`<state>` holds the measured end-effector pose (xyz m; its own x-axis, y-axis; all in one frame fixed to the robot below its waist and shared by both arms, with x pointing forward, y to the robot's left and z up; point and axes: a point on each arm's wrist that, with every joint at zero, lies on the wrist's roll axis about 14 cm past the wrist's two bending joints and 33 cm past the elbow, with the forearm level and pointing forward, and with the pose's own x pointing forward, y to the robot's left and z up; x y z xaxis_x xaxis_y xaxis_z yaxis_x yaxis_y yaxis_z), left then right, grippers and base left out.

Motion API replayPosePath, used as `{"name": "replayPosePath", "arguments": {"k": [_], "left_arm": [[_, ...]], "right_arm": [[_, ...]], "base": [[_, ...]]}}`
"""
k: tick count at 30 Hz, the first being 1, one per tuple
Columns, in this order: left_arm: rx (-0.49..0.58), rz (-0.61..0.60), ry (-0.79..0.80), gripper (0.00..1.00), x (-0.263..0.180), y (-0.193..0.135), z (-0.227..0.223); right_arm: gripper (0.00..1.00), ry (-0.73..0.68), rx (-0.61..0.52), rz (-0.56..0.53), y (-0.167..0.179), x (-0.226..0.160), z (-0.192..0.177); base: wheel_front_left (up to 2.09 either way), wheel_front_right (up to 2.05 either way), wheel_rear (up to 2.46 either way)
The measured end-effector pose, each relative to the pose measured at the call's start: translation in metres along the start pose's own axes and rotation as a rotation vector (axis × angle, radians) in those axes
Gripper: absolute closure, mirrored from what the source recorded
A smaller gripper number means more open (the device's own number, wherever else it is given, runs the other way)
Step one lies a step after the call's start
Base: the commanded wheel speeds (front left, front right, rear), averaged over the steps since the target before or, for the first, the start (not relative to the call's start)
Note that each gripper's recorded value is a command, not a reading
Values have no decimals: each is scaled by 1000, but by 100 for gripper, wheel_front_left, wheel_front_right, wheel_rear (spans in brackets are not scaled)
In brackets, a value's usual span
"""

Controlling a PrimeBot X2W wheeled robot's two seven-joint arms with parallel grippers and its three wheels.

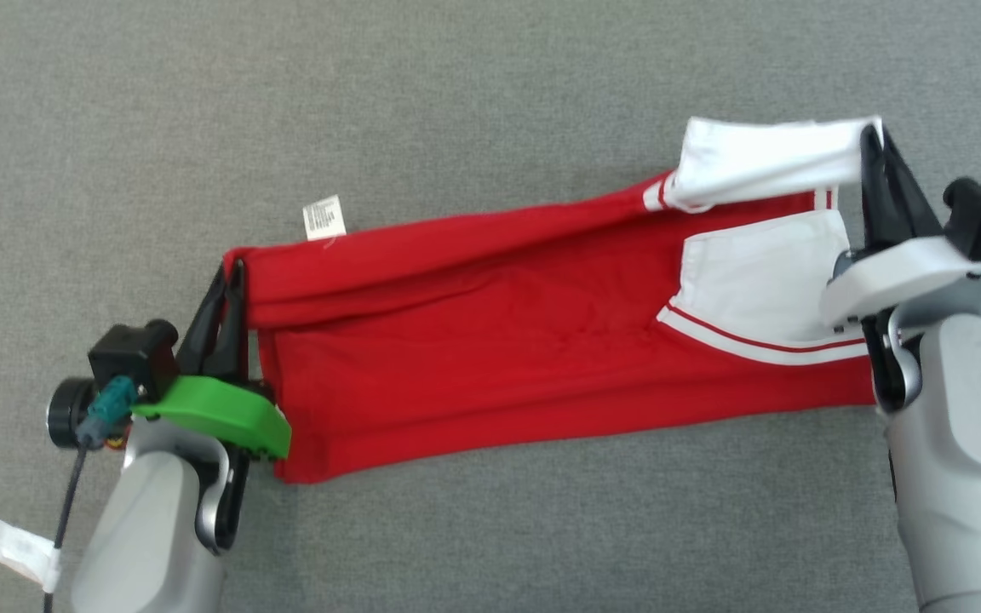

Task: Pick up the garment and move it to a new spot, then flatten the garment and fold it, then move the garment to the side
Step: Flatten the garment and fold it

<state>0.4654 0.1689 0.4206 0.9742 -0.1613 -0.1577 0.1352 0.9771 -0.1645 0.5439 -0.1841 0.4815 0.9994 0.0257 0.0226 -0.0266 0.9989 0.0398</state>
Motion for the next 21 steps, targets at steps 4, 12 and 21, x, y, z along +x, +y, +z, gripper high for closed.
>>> {"name": "replayPosePath", "arguments": {"k": [4, 12, 21], "left_arm": [[-14, -7, 40, 100, -19, -11, -15], [-64, 24, 124, 0, -56, -19, -47], [-95, 106, 131, 0, -87, -6, -56]], "right_arm": [[100, 50, 20, -28, -12, -32, -14], [0, 184, 65, -81, -28, -79, -52], [0, 133, 66, -42, -23, -66, -35]], "base": [[0, 0, 0], [0, 0, 0], [0, 0, 0]]}}
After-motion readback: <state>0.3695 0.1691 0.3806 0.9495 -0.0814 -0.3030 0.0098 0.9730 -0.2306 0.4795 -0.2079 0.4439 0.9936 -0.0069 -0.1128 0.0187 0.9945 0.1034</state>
